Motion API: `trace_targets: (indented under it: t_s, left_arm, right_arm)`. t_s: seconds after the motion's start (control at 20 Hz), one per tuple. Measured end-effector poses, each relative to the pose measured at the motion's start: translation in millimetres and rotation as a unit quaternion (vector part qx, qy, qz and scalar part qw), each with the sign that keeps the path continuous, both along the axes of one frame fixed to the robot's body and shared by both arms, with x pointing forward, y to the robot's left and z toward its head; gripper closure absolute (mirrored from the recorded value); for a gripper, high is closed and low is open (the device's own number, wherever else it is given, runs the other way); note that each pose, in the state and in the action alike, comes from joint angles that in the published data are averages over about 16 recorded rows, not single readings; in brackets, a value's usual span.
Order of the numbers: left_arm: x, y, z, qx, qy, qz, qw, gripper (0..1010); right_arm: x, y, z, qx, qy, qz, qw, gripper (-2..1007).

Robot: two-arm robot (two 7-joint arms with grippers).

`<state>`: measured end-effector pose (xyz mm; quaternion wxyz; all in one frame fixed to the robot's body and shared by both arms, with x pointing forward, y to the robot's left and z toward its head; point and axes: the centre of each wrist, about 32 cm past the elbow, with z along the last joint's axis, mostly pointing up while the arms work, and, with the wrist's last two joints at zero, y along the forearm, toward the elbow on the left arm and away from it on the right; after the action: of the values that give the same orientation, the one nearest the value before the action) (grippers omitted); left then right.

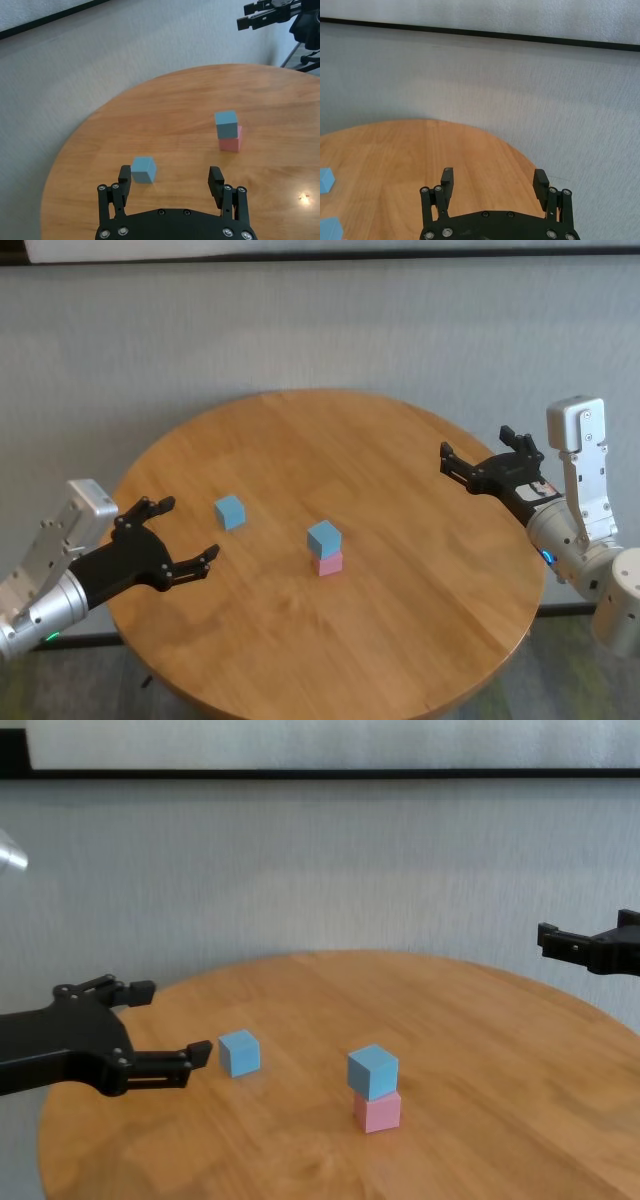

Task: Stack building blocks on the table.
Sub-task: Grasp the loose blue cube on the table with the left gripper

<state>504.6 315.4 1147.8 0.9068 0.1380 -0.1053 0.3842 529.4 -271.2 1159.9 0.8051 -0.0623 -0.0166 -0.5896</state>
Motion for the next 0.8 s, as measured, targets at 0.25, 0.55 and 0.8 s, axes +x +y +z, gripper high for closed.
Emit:
trace_targets:
  t_s: [0.25, 0.55, 0.8]
  left_arm:
    - [3.0, 9.3, -5.3, -0.003, 0.000, 0.007, 1.0000, 8]
    - [11.6, 23.1, -15.2, -0.022, 0.007, 0.011, 0.9997, 8]
    - [22.9, 32.7, -25.3, -0.042, 0.017, 0.003, 0.9990, 8]
  right_arm:
    - [0.7, 1.2, -0.4, 0.001, -0.001, 0.001, 1.0000, 1]
    - [1.4, 2.1, -0.8, 0.001, -0.001, 0.002, 1.0000, 1]
    - [1.7, 2.5, -1.0, 0.002, -0.002, 0.003, 1.0000, 1]
